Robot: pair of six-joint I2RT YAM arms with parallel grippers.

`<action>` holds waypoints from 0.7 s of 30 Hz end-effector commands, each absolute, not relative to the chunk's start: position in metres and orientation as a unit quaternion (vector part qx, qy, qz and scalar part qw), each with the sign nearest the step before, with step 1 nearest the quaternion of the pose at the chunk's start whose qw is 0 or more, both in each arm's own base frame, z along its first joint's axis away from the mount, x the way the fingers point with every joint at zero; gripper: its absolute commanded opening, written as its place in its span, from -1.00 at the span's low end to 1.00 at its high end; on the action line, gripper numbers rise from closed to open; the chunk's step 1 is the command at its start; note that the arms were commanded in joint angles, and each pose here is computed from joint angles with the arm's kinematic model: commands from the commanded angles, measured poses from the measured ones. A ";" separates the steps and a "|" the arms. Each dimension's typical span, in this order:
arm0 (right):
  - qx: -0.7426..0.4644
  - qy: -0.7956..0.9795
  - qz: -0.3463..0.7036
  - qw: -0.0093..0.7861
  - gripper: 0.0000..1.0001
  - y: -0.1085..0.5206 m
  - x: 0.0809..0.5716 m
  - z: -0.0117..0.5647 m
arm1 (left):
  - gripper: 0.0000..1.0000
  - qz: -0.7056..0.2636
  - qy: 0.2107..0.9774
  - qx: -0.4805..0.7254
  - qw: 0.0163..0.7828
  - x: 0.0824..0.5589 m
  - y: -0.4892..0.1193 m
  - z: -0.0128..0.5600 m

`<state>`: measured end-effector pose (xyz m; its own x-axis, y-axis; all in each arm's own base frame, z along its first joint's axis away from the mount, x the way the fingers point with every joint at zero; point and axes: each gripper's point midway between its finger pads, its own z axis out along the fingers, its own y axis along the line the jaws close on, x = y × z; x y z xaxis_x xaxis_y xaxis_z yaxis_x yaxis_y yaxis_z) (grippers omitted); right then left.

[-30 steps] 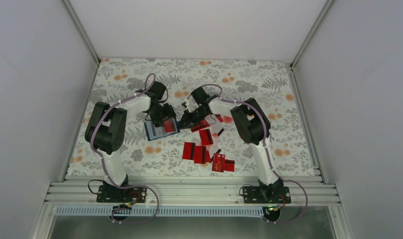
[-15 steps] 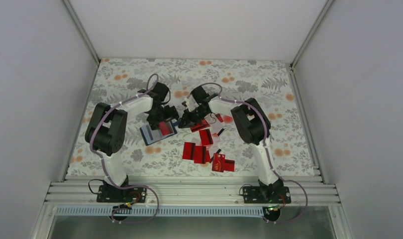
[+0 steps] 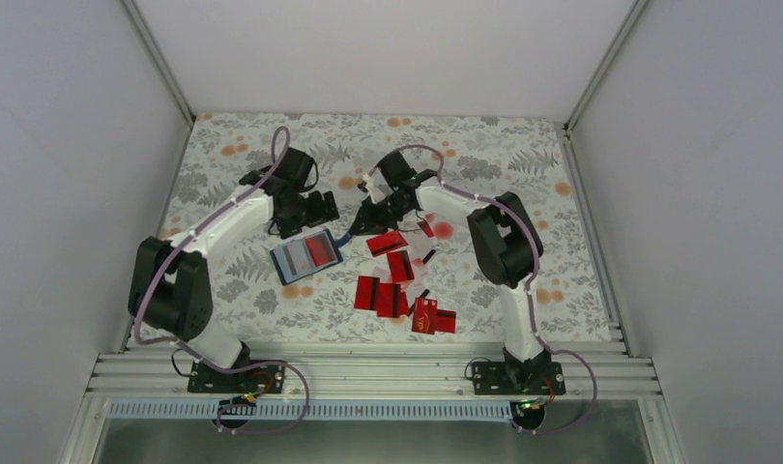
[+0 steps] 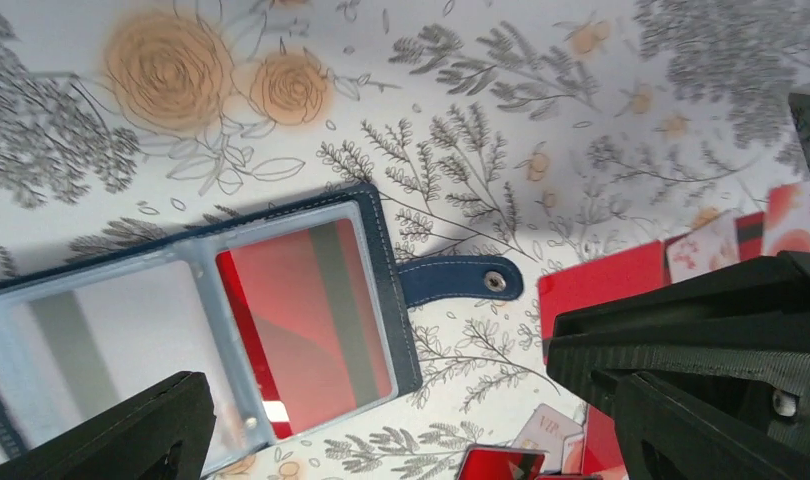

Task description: Put the credit cards into the card holder

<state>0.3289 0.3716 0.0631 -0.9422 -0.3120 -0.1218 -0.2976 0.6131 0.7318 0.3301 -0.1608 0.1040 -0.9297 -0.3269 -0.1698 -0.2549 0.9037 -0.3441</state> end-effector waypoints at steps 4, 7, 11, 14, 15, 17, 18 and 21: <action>0.198 -0.857 -0.475 -0.001 -0.63 0.388 0.315 0.112 | 0.80 -0.122 0.977 -0.104 0.142 0.303 -0.135 0.113; 0.203 -0.845 -0.495 0.013 -0.52 0.398 0.308 0.115 | 0.43 -0.121 0.978 -0.093 0.140 0.289 -0.130 0.102; 0.201 -0.843 -0.499 0.029 -0.37 0.408 0.305 0.108 | -0.09 -0.107 0.982 -0.091 0.127 0.277 -0.123 0.086; 0.204 -0.843 -0.497 0.042 -0.33 0.416 0.303 0.099 | -0.35 -0.114 0.982 -0.087 0.124 0.273 -0.125 0.078; 0.204 -0.844 -0.494 0.049 -0.31 0.418 0.301 0.093 | -0.41 -0.116 0.982 -0.085 0.122 0.274 -0.126 0.075; 0.204 -0.847 -0.488 0.058 -0.29 0.422 0.300 0.085 | -0.51 -0.113 0.983 -0.080 0.119 0.276 -0.127 0.069; 0.201 -0.849 -0.485 0.062 -0.28 0.423 0.300 0.081 | -0.54 -0.110 0.984 -0.078 0.117 0.277 -0.126 0.067; 0.194 -0.853 -0.479 0.072 -0.26 0.424 0.301 0.069 | -0.63 -0.101 0.986 -0.071 0.111 0.280 -0.127 0.058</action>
